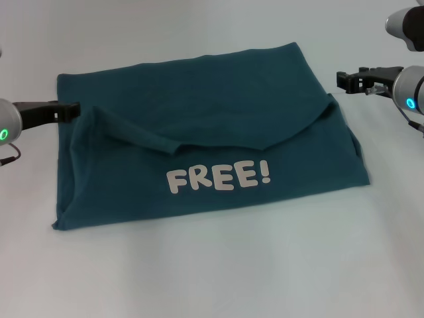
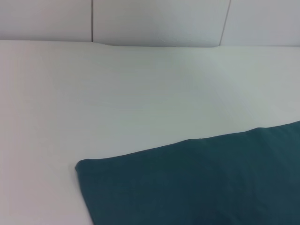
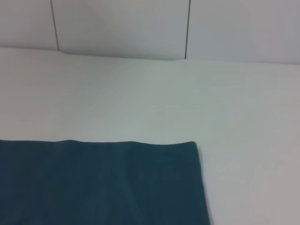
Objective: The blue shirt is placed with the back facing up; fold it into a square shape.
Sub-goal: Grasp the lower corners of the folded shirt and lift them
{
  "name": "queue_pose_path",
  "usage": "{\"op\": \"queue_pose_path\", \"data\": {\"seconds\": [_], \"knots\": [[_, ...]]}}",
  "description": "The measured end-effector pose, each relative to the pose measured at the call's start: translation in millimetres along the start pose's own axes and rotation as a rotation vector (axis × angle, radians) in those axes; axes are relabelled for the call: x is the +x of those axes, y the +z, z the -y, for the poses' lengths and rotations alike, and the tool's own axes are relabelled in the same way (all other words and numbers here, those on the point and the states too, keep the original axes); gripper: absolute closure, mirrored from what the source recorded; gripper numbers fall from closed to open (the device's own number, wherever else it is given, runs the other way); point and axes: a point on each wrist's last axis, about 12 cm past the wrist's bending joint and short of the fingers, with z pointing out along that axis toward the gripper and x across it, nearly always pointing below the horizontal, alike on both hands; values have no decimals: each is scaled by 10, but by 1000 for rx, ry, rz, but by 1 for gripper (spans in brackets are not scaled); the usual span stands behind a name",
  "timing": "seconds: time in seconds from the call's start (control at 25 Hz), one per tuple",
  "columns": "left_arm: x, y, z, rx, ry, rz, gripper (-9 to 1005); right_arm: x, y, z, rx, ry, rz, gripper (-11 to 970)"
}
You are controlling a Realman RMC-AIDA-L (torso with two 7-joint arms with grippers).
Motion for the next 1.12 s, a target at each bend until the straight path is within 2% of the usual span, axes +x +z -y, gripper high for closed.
{"op": "queue_pose_path", "data": {"seconds": [0.12, 0.4, 0.56, 0.72, 0.84, 1.0, 1.12], "knots": [[14, -5, -23, -12, -3, 2, 570, 9, -5, 16, 5, 1, 0, 596], [83, -61, -103, -5, -19, -1, 276, 35, -30, 60, 6, 4, -6, 272], [136, -102, -134, 14, -15, -8, 201, 78, -45, 79, 0, 7, -21, 118], [170, -182, -107, 71, 16, -22, 127, 112, -92, 80, -26, 9, -39, 65], [181, -273, -118, 120, 12, -21, 71, 117, -217, 107, -68, 17, -50, 25], [225, -431, -174, 215, -12, -41, 73, 103, -348, 134, -122, 26, -72, 28], [257, -576, -221, 282, -12, -85, 74, 94, -540, 246, -210, 66, -141, 30]]}}
